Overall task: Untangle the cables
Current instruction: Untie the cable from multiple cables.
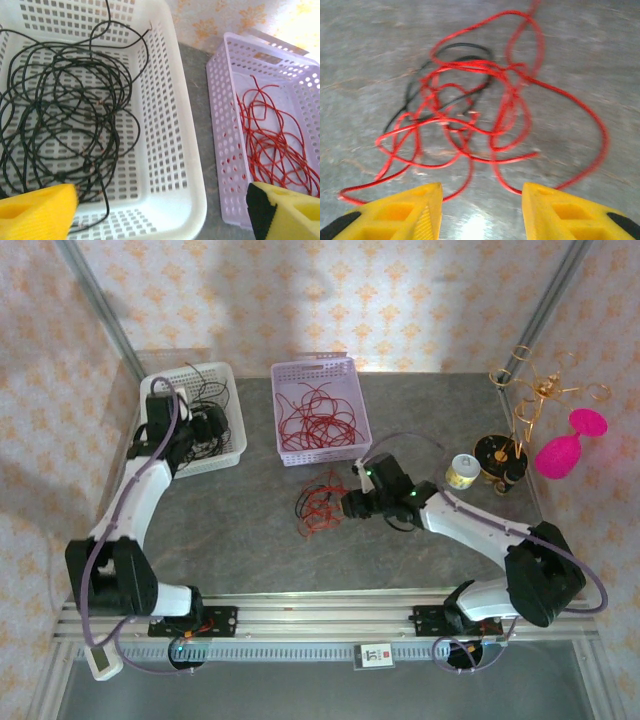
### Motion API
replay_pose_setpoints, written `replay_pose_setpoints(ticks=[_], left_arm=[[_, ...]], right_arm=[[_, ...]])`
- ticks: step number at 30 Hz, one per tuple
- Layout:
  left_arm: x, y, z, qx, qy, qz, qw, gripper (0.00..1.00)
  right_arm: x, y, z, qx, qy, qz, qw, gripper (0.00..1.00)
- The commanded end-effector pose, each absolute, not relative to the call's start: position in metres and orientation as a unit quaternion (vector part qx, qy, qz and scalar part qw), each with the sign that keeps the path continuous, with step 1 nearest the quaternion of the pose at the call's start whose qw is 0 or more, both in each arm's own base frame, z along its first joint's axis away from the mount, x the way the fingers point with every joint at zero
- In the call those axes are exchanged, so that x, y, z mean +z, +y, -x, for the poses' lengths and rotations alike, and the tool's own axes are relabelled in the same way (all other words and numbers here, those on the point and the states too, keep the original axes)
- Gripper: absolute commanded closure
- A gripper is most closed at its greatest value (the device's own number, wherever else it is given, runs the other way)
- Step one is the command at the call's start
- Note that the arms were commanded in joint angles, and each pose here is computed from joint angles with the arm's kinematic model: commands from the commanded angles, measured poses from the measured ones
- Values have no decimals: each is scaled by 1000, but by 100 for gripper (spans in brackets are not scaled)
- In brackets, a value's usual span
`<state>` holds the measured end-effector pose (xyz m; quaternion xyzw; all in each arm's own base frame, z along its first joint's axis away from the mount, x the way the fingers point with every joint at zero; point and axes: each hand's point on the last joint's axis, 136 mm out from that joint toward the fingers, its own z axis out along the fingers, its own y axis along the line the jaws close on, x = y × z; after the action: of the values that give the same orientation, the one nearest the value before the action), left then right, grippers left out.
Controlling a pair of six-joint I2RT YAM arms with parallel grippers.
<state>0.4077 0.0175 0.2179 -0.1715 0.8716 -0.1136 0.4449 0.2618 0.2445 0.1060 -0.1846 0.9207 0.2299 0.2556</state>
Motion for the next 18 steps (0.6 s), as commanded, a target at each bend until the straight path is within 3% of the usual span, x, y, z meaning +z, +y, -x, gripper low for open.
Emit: replay_pose_setpoints(ticks=[1,12,18], left_arm=[[234,8,-394,-156,848,173,477,18],[231,-12,-361,-174,854,144,468,22],[246,-24,-362,-192,846,126,481,26]], right_arm=[[102,254,-274,232,906,210,285,56],[48,247,-274,177,936,187,239,65],[58,227,-274,131,946,166,246,100]])
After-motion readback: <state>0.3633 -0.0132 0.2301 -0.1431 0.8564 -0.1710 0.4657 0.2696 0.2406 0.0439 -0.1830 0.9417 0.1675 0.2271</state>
